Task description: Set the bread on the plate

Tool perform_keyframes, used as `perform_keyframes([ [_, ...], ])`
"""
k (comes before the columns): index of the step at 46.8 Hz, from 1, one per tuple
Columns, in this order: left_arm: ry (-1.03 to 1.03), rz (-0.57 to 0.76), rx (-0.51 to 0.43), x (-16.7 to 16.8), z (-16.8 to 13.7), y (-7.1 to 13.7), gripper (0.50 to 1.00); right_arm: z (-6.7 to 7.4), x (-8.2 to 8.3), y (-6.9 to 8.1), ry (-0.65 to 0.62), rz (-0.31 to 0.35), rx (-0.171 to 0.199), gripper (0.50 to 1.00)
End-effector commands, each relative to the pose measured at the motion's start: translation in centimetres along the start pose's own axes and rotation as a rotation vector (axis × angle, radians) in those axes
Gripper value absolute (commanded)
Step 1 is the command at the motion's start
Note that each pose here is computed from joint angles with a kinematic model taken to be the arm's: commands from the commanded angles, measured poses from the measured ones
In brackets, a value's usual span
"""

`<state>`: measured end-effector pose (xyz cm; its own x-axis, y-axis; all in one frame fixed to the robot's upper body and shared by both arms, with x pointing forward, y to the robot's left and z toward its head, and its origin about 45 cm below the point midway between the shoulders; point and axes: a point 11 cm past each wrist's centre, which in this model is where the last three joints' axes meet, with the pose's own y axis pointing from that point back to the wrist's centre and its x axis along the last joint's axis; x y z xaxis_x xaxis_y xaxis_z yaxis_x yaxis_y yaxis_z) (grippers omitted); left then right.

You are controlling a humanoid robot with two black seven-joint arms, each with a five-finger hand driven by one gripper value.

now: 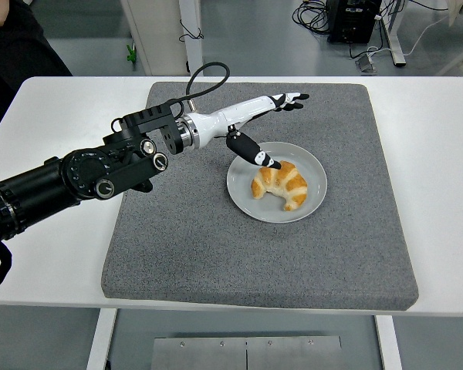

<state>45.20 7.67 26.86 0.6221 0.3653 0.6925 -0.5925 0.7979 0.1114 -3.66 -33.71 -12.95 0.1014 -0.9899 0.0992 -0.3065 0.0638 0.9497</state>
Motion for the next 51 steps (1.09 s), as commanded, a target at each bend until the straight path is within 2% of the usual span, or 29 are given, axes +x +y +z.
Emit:
perform_keyframes([
  [1,0.036,0.049,-0.019,1.3,0.5,0.0,0.96,0.0,0.0,0.0,0.001,-0.001,0.0,1.0],
  [8,0.194,0.163,-0.072,3.4,1.9,-0.4,0.968,0.0,0.0,0.0,0.0,0.0,0.0,1.0],
  [20,0.365,0.328,-0.075,6.2,1.4,0.5,0.968,0.0,0.0,0.0,0.0,0.0,0.0,1.0],
  [36,0.586,0.552,-0.002,8.8,-2.1,3.2,0.968,0.0,0.0,0.0,0.0,0.0,0.0,1.0],
  [51,0.736,0.765,0.049,12.1,-6.2,6.7,0.968,0.0,0.0,0.0,0.0,0.0,0.0,1.0],
])
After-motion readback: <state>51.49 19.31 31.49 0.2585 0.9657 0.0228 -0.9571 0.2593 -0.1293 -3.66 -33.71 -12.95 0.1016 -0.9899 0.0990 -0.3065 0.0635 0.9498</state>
